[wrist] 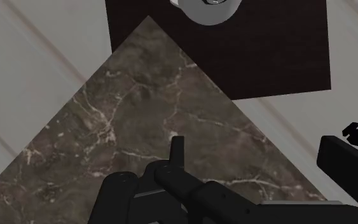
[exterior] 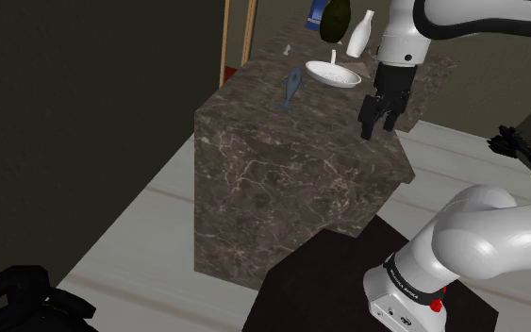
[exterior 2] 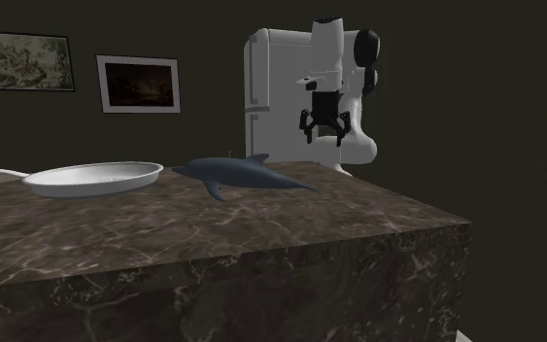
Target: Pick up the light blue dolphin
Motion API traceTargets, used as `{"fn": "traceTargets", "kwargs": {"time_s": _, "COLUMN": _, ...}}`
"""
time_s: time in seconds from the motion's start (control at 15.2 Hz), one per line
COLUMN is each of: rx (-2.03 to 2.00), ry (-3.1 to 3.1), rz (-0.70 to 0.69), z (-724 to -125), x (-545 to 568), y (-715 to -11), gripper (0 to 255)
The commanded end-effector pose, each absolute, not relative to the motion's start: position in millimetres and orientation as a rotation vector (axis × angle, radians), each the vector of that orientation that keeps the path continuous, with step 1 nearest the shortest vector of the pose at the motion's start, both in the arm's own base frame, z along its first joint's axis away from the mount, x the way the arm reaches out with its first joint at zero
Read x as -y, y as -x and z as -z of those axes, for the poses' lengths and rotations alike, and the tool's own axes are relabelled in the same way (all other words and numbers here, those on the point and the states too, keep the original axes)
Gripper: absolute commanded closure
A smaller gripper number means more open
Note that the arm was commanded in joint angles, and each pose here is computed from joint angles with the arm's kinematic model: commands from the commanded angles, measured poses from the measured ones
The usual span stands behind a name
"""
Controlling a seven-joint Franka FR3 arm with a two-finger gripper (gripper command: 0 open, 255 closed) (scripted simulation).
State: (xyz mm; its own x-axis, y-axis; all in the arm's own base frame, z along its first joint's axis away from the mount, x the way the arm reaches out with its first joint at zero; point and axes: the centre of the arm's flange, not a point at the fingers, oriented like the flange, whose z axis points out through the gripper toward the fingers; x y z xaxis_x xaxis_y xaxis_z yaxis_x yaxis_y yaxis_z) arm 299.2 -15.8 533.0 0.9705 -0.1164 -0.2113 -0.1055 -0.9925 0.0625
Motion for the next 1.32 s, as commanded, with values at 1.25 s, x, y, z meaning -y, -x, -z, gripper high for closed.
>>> {"fn": "traceTargets", "kwargs": {"time_s": 1.25, "rx": 0.882, "ry": -2.87, "rz": 0.051, "z": -534, "x": 25, "y": -524, "gripper": 0}}
